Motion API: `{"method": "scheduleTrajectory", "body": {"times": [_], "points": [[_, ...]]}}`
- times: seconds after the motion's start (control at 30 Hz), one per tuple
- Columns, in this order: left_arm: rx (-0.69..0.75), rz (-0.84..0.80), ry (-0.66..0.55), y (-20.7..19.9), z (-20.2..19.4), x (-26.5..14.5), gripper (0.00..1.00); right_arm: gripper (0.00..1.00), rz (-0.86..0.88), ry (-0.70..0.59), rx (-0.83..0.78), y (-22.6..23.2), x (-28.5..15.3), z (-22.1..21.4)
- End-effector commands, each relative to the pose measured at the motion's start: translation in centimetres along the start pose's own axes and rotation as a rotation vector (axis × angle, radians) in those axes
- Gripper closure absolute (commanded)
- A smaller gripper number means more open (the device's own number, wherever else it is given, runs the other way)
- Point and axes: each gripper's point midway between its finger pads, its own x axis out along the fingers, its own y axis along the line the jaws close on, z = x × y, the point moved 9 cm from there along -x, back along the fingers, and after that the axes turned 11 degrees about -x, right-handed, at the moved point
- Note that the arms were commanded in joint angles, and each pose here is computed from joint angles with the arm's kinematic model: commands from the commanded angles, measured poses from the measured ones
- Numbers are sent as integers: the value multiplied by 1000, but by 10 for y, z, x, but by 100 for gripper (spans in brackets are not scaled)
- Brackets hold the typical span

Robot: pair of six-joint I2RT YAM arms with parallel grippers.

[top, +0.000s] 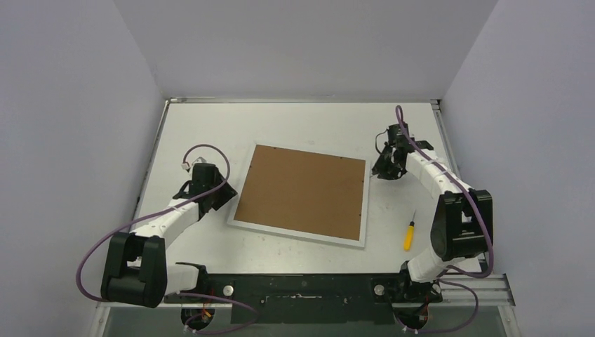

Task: Take the photo out of the frame
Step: Adjust the photo frame at the center of the board.

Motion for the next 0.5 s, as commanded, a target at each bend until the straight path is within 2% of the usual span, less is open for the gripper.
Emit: {"method": "scheduleTrajectory", "body": {"times": [0.0, 0.1, 0.27, 0.37, 0.47], "points": [[-25, 45, -41, 4, 6, -6, 60, 95, 74, -126, -4, 30, -14, 31], [-33, 111, -68, 11, 7, -6, 63, 95, -52, -205, 10, 22, -28, 40], [-49, 228, -81, 20, 8, -6, 73, 95, -71, -281, -29, 27, -48, 40], [-36, 213, -64, 21, 5, -6, 77, 95, -4, -288, -129, 45, -55, 34], [-9, 159, -2, 17, 0, -5, 82, 95, 196, -271, -276, 78, -59, 19]]}}
